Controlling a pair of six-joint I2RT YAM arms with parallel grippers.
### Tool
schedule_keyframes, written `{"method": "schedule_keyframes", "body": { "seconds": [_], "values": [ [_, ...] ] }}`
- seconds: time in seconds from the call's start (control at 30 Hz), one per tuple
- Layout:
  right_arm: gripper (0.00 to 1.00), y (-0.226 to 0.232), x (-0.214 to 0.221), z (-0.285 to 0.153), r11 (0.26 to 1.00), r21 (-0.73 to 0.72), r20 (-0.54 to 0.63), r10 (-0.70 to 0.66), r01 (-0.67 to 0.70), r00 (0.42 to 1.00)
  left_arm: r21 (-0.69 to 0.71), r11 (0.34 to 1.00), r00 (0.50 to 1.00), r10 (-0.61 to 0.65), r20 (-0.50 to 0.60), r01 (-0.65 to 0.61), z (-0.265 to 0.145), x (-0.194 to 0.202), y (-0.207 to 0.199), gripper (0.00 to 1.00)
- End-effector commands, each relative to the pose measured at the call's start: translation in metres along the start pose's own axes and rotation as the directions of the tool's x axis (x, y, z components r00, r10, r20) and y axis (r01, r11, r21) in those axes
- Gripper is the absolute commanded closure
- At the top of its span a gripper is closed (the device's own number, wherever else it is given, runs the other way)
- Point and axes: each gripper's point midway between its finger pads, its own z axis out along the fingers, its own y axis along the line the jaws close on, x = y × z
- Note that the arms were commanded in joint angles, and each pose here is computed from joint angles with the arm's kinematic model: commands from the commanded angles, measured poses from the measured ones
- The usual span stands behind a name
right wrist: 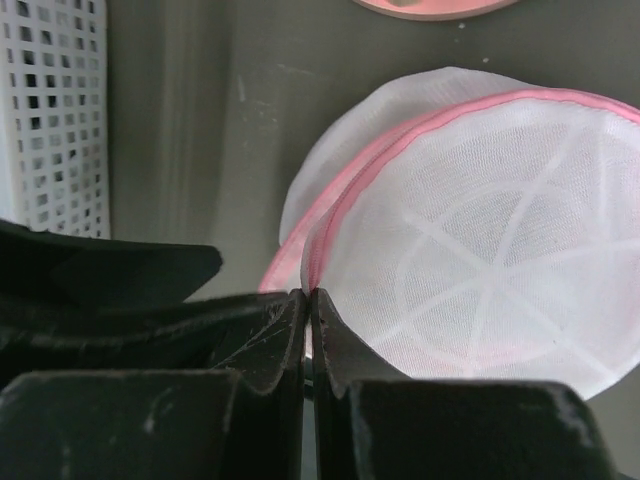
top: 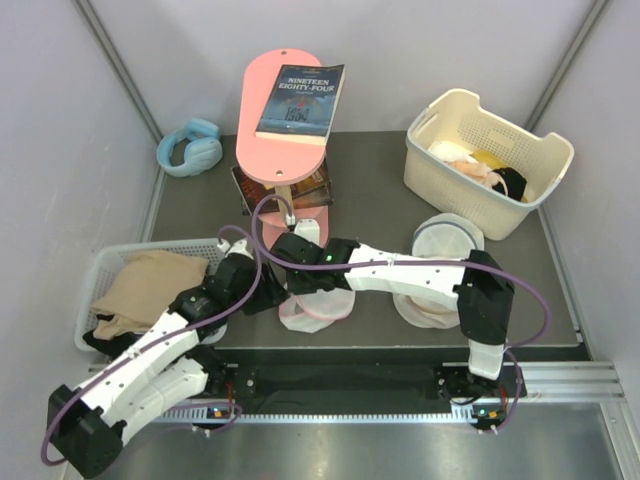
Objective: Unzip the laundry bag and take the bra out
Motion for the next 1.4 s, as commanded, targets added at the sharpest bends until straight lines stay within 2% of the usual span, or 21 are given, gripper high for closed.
{"method": "schedule_keyframes", "body": {
  "seconds": [0.0,0.03,0.13,0.23,0.27,0.3,0.37,0.47,0.67,0.83,0.9,0.93,0.97,1.03,1.1,1.23,1.37],
  "values": [
    [1.00,0.023,-0.003,0.001,0.997,-0.076,0.019,0.022,-0.020,1.000,-0.085,0.996,1.000,-0.015,0.021,0.017,-0.026,-0.004,0.014,0.30],
    [0.98,0.023,-0.002,0.001,0.997,-0.077,0.018,0.022,-0.020,1.000,-0.082,0.996,0.999,-0.018,0.035,0.021,-0.029,-0.007,0.013,0.27],
    [0.80,0.024,-0.004,-0.002,0.996,-0.087,0.024,0.021,-0.019,0.999,-0.094,0.995,0.996,-0.030,0.082,0.038,-0.038,-0.016,0.015,0.10],
    [0.49,0.023,-0.005,-0.006,0.995,-0.098,0.035,0.031,-0.028,0.999,-0.097,0.994,0.992,-0.035,0.121,0.047,-0.046,-0.024,0.014,0.01],
    [0.29,0.021,-0.005,-0.006,0.995,-0.097,0.037,0.033,-0.029,0.999,-0.093,0.995,0.990,-0.036,0.134,0.048,-0.048,-0.027,0.012,0.01],
    [0.22,0.019,-0.003,-0.009,0.995,-0.099,0.040,0.034,-0.030,0.999,-0.089,0.995,0.990,-0.035,0.138,0.048,-0.049,-0.029,0.011,0.01],
    [0.08,0.017,-0.004,-0.011,0.994,-0.104,0.050,0.039,-0.033,0.998,-0.086,0.995,0.988,-0.034,0.150,0.047,-0.050,-0.033,0.009,0.01],
    [0.01,0.008,-0.007,-0.021,0.994,-0.102,0.078,0.058,-0.050,0.995,-0.079,0.996,0.986,-0.021,0.164,0.034,-0.050,-0.040,0.003,0.01],
    [0.00,-0.028,-0.014,-0.038,0.991,-0.089,0.156,0.118,-0.105,0.981,-0.049,0.999,0.977,0.021,0.214,-0.011,-0.049,-0.060,-0.014,0.01],
    [0.00,-0.088,-0.030,-0.055,0.976,-0.066,0.240,0.215,-0.205,0.947,-0.058,0.996,0.962,0.075,0.263,-0.062,-0.049,-0.089,-0.030,0.01],
    [0.00,-0.115,-0.034,-0.067,0.969,-0.060,0.275,0.247,-0.239,0.929,-0.080,0.995,0.955,0.085,0.283,-0.065,-0.051,-0.104,-0.024,0.01],
    [0.00,-0.133,-0.043,-0.071,0.961,-0.045,0.302,0.274,-0.274,0.913,-0.058,0.996,0.957,0.078,0.279,-0.064,-0.053,-0.111,-0.028,0.01],
    [0.00,-0.144,-0.047,-0.076,0.957,-0.041,0.324,0.286,-0.288,0.902,-0.081,0.997,0.951,0.035,0.307,-0.011,-0.057,-0.127,-0.014,0.01],
    [0.00,-0.178,-0.058,-0.096,0.946,-0.024,0.381,0.307,-0.323,0.872,-0.040,0.999,0.949,0.019,0.316,-0.007,-0.067,-0.142,-0.012,0.01],
    [0.00,-0.201,-0.068,-0.122,0.942,-0.014,0.440,0.307,-0.335,0.844,-0.105,0.994,0.932,0.021,0.362,0.018,-0.078,-0.160,0.005,0.01],
    [0.00,-0.250,-0.085,-0.165,0.917,0.024,0.544,0.322,-0.398,0.775,-0.121,0.993,0.918,0.058,0.392,-0.011,-0.099,-0.178,-0.003,0.01],
    [0.00,-0.265,-0.093,-0.202,0.915,0.035,0.607,0.300,-0.402,0.736,-0.175,0.983,0.902,0.120,0.415,-0.050,-0.119,-0.185,-0.001,0.01]
  ]
}}
